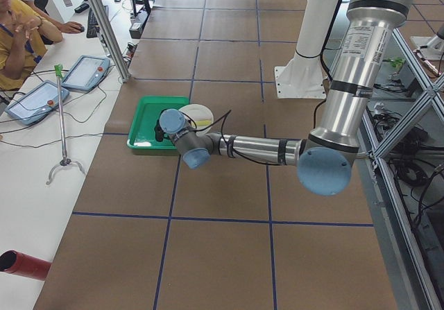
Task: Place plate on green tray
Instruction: 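Carry the plate with the left gripper and lower it onto the green tray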
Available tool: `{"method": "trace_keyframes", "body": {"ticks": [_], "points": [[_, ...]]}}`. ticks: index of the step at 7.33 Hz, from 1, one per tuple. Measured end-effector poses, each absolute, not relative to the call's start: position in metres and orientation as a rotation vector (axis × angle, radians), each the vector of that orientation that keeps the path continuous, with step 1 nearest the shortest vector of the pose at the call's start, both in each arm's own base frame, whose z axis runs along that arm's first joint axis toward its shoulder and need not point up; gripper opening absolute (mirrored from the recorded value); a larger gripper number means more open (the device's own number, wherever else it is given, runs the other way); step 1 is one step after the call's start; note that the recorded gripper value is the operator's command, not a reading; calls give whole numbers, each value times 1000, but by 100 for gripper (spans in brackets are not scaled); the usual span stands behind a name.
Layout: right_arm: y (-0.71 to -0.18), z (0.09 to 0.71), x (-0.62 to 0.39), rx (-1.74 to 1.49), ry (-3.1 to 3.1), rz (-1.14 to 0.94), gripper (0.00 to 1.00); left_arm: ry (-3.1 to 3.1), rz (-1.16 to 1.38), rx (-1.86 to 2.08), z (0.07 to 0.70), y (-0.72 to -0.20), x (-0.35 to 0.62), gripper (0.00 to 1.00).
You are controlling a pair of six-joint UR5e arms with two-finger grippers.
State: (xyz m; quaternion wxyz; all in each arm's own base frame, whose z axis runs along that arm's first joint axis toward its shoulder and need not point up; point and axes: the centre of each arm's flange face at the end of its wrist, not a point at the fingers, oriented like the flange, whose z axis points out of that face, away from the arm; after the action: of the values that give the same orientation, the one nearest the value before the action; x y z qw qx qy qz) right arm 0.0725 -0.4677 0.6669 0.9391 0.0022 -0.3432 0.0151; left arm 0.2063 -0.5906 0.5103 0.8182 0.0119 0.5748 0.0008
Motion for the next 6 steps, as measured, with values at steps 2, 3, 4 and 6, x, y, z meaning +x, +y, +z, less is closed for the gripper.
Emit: {"method": "trace_keyframes", "body": {"ticks": [2,3,4,6], "points": [[-467,667,73,4,-700,31,100,1140,-55,56,488,-674,242,0],[-468,667,73,4,-700,31,100,1116,-67,53,481,-703,258,0],[-467,667,73,4,-700,31,100,1093,-72,51,478,-721,275,0],[-468,667,73,4,-701,31,100,1073,-57,45,481,-728,304,98]]}}
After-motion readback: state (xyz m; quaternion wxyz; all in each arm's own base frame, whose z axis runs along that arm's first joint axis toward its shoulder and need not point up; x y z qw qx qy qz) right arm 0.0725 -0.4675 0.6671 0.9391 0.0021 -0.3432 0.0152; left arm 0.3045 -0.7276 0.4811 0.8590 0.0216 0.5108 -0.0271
